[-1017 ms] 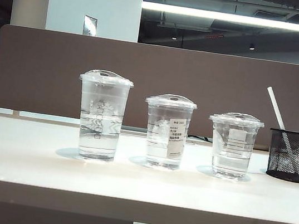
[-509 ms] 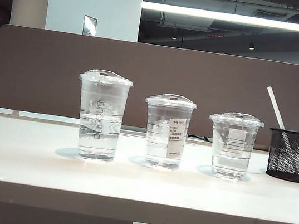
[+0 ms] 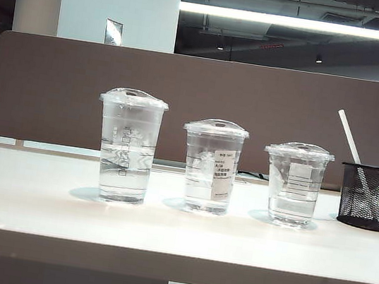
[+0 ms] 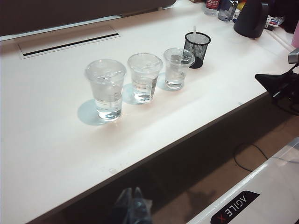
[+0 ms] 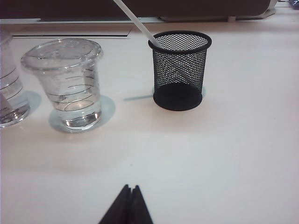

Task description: Pick up the straw and insert it into the large coffee cup.

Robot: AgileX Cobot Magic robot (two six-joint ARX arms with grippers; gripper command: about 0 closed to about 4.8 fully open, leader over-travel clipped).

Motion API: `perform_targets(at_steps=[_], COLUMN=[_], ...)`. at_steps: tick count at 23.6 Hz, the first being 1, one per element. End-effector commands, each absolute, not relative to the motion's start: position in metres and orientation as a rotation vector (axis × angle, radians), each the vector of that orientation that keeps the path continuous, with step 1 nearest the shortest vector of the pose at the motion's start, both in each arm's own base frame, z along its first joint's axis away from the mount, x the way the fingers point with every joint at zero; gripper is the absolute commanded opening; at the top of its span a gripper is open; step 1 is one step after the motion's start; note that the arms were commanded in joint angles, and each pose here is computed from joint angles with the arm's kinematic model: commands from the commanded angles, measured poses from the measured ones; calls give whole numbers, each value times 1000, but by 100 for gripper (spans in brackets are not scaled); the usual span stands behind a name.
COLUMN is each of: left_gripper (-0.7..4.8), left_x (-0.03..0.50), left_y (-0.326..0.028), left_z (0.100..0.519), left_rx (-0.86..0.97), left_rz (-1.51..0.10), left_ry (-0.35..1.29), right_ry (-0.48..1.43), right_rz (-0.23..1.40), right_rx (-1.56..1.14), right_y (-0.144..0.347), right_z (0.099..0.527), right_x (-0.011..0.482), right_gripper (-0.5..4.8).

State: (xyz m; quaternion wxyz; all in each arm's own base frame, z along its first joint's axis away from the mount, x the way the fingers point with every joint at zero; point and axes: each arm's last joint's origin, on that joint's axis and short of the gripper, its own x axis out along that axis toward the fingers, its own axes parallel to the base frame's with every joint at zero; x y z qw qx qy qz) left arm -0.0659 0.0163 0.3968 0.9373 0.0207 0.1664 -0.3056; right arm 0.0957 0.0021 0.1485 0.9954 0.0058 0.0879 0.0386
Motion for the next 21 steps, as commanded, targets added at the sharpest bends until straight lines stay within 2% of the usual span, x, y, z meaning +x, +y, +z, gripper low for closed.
perform_targets(at_steps=[1, 13, 18, 20, 21], left_gripper=[-3, -3, -3, -3, -3], left_x=[-66, -67, -67, -67, -67], left_y=[16, 16, 16, 16, 16], left_z=[398, 398, 398, 398, 398], left_rx=[39, 39, 39, 39, 39], left_rz=[-629, -629, -629, -629, -629], left_ry=[331, 330, 330, 330, 330], right_ry=[170, 169, 162, 130, 105], right_rz=[79, 92, 83, 80, 69], right_rx=[14, 19, 186, 248, 246], right_y=[2, 3, 3, 3, 2], right_z=[147, 148, 150, 168, 182], right_x=[96, 96, 96, 92, 89], right_gripper=[22, 22, 21, -10, -9])
